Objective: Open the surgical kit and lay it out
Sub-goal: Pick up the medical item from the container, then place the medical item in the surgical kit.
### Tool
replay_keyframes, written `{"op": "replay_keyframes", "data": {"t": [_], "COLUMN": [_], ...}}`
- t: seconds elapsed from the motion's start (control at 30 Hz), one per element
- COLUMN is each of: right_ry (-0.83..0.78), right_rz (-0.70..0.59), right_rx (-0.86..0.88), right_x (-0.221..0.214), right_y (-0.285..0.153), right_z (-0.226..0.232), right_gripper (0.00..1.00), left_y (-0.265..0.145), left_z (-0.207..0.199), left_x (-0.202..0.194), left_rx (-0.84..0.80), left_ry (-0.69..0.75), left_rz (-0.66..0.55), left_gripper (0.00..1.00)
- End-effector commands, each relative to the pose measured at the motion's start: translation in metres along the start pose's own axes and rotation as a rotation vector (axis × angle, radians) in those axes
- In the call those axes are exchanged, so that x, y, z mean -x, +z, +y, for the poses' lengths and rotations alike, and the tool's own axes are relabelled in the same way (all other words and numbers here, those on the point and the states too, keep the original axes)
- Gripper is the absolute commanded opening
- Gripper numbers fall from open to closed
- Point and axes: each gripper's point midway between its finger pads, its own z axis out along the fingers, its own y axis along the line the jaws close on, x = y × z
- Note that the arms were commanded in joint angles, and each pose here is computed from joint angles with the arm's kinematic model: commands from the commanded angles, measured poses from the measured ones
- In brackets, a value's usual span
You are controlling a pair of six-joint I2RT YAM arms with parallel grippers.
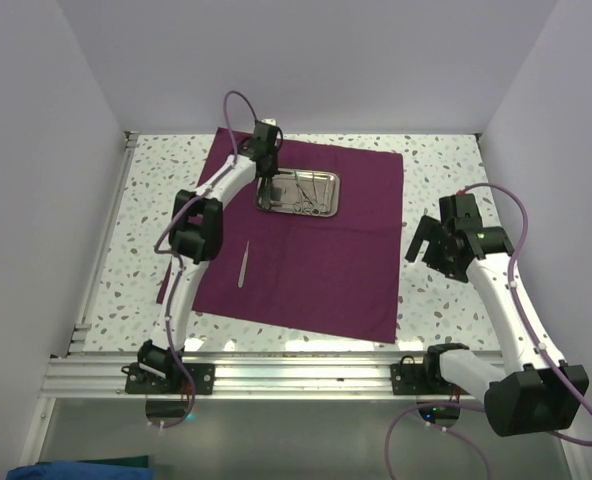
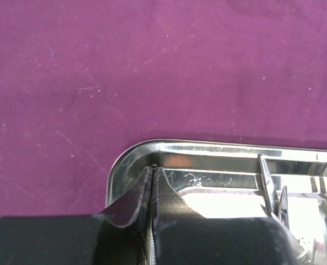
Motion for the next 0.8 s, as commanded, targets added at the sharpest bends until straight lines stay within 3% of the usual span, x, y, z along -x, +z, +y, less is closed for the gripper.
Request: {"op": "replay_keyframes", "data": {"t": [0.0,0.43,0.77], "right_ry": [-0.008,-0.018,-0.019], "right_rz": [-0.038,-0.052,-0.058], "right_rx": [0.026,0.072,0.106], "right_x": [0.006,0.005,0.004], "right_y": [-0.001,-0.004,-0.005], "right_z": [0.004,0.010,0.014], "right_gripper": [0.93,0.93,0.93], "left_y": [-0.041,-0.094,-0.113], "left_z": [-0.002,0.000,0.002], "left_x": [0.042,0.085,0.080], "left_rx": [-0.017,-0.026,-0.027], "left_ry": [0.008,-0.022,-0.013], "left_rz": [-0.064,-0.155,-0.141], "left_gripper": [0.00,0.00,0.00]}}
